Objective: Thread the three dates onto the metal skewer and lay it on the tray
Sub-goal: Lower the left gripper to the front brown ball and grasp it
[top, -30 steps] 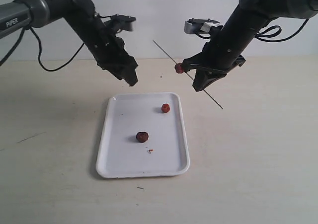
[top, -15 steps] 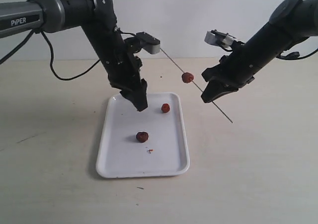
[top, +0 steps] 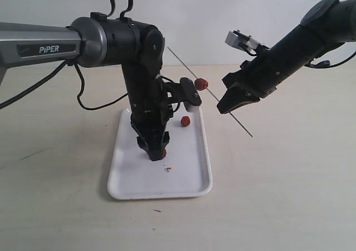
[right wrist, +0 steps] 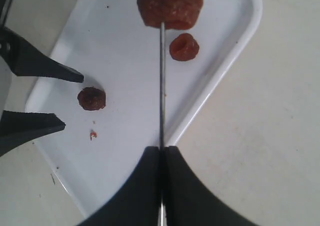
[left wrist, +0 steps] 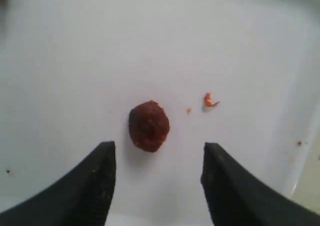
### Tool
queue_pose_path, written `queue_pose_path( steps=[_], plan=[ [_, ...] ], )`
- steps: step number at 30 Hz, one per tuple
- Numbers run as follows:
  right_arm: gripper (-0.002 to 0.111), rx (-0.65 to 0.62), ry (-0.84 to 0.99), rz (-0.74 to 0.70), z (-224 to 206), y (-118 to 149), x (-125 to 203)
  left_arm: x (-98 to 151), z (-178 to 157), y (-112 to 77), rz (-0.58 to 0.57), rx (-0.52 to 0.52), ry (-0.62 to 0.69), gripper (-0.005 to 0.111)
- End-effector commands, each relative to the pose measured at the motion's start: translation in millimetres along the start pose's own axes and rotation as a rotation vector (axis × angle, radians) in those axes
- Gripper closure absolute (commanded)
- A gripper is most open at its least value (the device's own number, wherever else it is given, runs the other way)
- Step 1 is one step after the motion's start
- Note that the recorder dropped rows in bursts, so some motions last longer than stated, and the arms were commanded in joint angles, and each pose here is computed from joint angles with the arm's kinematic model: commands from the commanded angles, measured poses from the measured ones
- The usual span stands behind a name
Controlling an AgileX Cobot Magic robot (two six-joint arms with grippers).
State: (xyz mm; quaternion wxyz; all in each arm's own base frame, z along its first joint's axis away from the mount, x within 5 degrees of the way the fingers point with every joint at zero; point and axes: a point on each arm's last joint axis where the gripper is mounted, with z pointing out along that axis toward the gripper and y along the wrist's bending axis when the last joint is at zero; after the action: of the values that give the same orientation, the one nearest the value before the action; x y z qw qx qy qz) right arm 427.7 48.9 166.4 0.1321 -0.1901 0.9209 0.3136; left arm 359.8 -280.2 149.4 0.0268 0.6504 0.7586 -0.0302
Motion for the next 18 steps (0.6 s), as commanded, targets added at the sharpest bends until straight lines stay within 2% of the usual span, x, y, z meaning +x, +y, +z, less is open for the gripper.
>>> queue_pose_path(
  steps=[1,9,18],
  plan=[
    [0.108,-0.01,-0.012,-0.012,-2.4,1.8,-0.4,-3.7,-4.3,2.8,0.006,-0.046,-0.048,0.054],
    [0.108,-0.007,-0.014,-0.014,-2.4,1.5,-0.7,-5.3,0.9,0.2,-0.004,-0.007,-0.059,0.054],
    [0.108,-0.005,-0.018,-0.013,-2.4,1.3,-1.0,-4.0,23.2,1.6,-0.005,0.02,-0.024,0.054]
  ],
)
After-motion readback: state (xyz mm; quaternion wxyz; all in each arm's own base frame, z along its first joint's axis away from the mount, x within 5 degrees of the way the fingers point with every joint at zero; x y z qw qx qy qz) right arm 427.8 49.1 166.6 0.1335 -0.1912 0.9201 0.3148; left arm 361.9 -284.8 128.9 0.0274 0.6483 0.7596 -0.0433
